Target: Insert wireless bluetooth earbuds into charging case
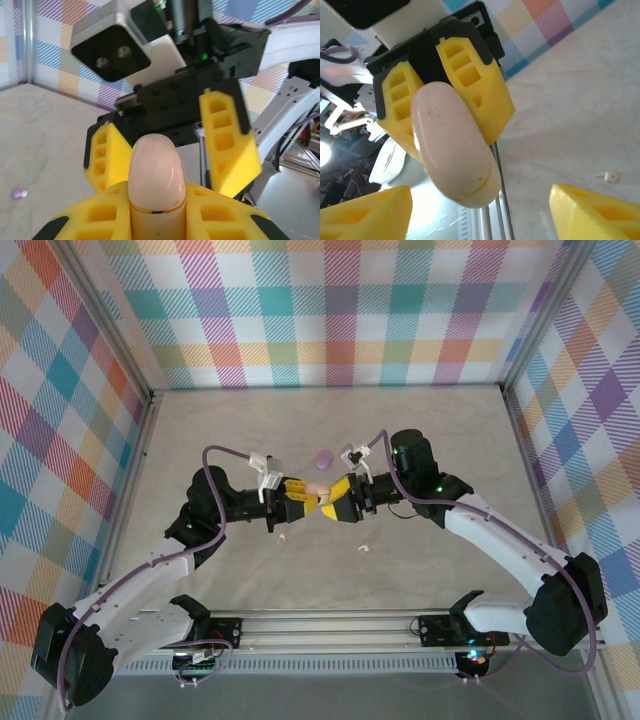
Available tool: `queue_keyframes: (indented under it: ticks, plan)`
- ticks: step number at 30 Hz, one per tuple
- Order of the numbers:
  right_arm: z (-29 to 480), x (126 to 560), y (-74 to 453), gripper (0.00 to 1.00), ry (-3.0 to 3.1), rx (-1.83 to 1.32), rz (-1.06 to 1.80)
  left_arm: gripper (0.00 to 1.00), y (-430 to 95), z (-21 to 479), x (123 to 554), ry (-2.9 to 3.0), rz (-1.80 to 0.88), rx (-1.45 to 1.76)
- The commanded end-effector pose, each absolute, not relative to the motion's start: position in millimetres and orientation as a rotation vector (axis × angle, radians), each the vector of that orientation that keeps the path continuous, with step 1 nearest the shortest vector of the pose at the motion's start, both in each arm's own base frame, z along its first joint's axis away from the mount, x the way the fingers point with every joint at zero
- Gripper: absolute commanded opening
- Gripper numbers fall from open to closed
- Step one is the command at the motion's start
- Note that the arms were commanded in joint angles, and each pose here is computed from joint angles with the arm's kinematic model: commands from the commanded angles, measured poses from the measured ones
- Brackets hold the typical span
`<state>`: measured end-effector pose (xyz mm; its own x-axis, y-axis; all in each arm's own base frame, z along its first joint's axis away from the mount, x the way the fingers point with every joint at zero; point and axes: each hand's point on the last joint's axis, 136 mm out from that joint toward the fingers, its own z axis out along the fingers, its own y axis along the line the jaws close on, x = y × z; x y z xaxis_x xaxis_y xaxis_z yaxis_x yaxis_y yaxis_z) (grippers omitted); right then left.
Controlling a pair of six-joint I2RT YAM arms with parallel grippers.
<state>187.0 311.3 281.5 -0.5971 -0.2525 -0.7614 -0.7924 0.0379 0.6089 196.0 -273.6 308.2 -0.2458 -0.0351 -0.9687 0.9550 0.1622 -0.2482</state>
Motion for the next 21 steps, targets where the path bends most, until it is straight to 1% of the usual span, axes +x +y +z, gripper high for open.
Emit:
queue_keyframes:
  ticks: [1,3,5,10,14,16,17,19,21]
  plan:
    - [300.2,184.5,315.1,0.65,1.738,-1.139,1.609,0.0,-275.9,332.9,182.9,1.365,-1.317,0.999]
    - [302.4,189.5,316.1,0.6,1.731,-1.126,1.579,0.0,-276.8,331.7,182.1,1.382,-1.329,1.008]
    - [306.8,190.6,316.8,0.57,1.707,-1.125,1.577,0.0,-277.0,329.9,181.2,1.394,-1.333,1.016]
    - [315.5,192.4,317.4,0.53,1.666,-1.11,1.569,0.0,-276.7,326.9,181.4,1.413,-1.336,1.011]
    - [318.0,188.7,317.9,0.52,1.64,-1.116,1.558,0.0,-276.8,325.9,184.6,1.421,-1.325,0.998]
    - [317.8,187.2,318.6,0.5,1.639,-1.12,1.558,0.0,-277.6,326.8,185.0,1.418,-1.327,1.0]
    - [317.5,187.0,318.6,0.49,1.64,-1.12,1.56,0.0,-278.3,326.8,185.0,1.418,-1.33,1.003]
    - [318.3,186.3,319.2,0.4,1.634,-1.126,1.564,0.0,-279.2,326.3,185.2,1.423,-1.338,1.01]
    - [318.6,186.3,320.1,0.35,1.634,-1.13,1.57,0.0,-280.2,325.3,185.6,1.429,-1.344,1.013]
